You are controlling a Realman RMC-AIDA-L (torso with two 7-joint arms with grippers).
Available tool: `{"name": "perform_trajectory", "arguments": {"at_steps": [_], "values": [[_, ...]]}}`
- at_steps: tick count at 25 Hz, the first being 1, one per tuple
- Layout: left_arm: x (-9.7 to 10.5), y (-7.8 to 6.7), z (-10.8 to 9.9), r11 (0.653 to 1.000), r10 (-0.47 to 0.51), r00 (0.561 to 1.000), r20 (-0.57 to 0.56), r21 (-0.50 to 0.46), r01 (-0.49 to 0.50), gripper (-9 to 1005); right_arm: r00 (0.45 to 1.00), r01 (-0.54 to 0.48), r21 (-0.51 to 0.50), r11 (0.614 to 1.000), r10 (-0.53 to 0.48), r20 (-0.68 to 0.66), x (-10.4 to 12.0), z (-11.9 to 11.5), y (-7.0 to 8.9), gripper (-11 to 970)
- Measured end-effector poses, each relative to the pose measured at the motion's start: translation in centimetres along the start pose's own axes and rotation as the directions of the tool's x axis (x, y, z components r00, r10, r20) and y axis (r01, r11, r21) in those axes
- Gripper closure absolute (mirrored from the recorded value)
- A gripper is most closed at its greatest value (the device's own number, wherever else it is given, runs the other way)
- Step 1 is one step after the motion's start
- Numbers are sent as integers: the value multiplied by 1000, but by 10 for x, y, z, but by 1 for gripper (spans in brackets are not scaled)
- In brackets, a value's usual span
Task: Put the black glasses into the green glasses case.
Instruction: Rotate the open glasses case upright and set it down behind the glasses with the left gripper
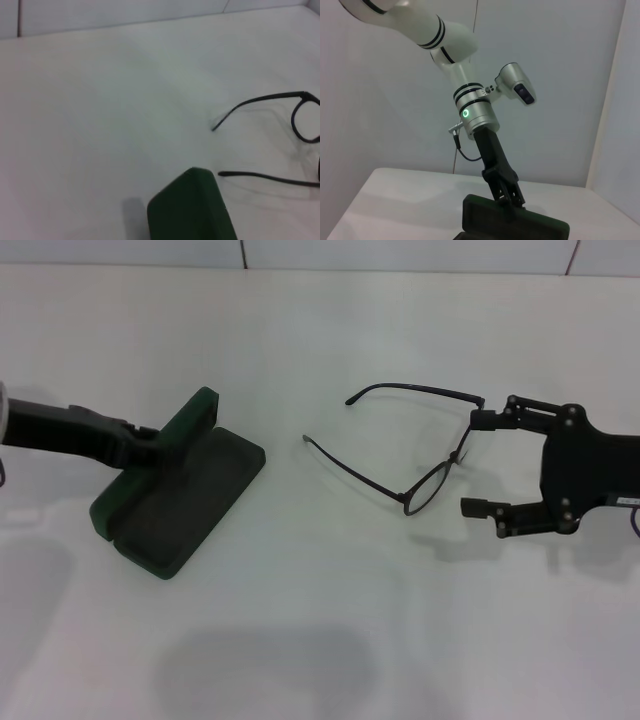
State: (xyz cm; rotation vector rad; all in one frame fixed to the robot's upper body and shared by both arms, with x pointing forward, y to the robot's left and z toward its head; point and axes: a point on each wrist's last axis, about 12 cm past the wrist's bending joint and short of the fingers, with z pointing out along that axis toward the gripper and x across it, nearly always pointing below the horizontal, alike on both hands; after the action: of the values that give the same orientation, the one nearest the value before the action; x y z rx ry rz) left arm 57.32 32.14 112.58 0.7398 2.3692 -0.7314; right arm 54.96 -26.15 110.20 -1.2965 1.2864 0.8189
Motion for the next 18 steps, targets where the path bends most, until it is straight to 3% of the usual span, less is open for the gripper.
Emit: {"name": "perform_trajectory", "arguments": {"at_steps": [12,18], "values": [[-4,-1,1,1000,19,1000,-9,4,-19,591,1000,4,1,1000,-4,0,1,-1,1,73],[-13,1,3,996,89,996,1,-20,-89,712,1000,9,2,1000,-9,-1,1,-1,2,74]]}}
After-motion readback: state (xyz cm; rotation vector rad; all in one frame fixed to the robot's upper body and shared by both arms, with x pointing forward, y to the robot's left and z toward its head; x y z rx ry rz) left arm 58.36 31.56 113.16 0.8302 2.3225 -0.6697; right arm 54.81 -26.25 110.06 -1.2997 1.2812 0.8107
